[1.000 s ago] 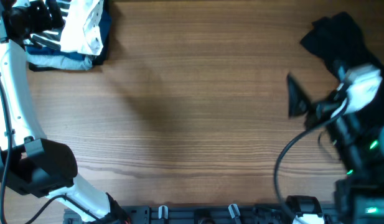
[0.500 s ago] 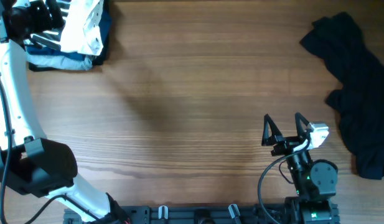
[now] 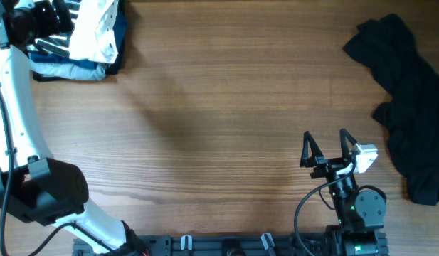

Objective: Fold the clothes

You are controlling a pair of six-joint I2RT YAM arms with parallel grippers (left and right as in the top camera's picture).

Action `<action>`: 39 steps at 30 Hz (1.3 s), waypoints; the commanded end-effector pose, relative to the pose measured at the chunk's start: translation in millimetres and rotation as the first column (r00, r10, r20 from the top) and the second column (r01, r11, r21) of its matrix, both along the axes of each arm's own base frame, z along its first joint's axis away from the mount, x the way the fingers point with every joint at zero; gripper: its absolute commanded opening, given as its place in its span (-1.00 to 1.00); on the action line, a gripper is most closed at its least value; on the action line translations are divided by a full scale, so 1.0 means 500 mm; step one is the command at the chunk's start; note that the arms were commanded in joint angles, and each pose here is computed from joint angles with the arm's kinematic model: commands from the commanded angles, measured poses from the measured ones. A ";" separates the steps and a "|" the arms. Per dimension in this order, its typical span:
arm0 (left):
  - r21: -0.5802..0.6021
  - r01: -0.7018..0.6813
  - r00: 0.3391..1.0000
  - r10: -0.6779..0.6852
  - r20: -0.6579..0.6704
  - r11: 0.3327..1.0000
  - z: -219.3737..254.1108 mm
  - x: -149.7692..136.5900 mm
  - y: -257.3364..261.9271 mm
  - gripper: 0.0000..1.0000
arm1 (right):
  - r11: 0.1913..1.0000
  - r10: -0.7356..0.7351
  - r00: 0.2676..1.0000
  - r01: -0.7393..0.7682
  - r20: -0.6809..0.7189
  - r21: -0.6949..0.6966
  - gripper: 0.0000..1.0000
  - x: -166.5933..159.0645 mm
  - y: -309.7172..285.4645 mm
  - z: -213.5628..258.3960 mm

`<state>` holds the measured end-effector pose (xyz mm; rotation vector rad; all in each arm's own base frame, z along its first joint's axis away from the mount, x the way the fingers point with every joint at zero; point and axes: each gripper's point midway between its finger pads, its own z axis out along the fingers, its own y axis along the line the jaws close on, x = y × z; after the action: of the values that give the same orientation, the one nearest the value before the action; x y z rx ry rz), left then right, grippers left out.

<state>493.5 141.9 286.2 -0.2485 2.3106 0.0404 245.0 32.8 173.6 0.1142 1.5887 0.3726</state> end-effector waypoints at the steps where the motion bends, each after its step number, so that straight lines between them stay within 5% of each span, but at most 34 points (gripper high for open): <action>1: -0.008 -0.002 1.000 0.002 0.003 1.000 0.000 0.001 0.000 1.00 | 1.000 -0.014 1.000 0.014 0.010 -0.018 1.00 0.001 -0.004 0.001; 10: -0.003 -0.002 1.000 0.002 0.016 1.000 0.015 -0.005 -0.002 1.00 | 1.000 -0.014 1.000 0.014 0.010 -0.018 0.99 0.001 -0.004 0.001; 15: 0.029 0.061 0.992 -0.064 0.112 0.998 0.113 -0.030 -0.077 1.00 | 1.000 -0.014 1.000 0.014 0.010 -0.018 0.99 0.001 -0.004 0.001; 24: 0.116 0.207 0.930 -0.233 0.286 0.971 0.306 -0.195 -0.258 1.00 | 1.000 -0.014 1.000 0.014 0.010 -0.018 1.00 0.001 -0.004 0.001; 31: 0.105 0.161 0.902 -0.190 0.388 0.981 0.252 -0.329 -0.259 1.00 | 1.000 -0.014 1.000 0.014 0.010 -0.018 1.00 0.001 -0.004 0.001; 39: 0.088 0.213 0.748 -0.221 0.626 0.973 0.062 -0.398 -0.298 1.00 | 1.000 -0.014 1.000 0.014 0.010 -0.018 1.00 0.001 -0.004 0.001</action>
<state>309.2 2.8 357.1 0.0017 1.6812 -0.0714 245.3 32.2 173.0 0.1165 1.5898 0.3693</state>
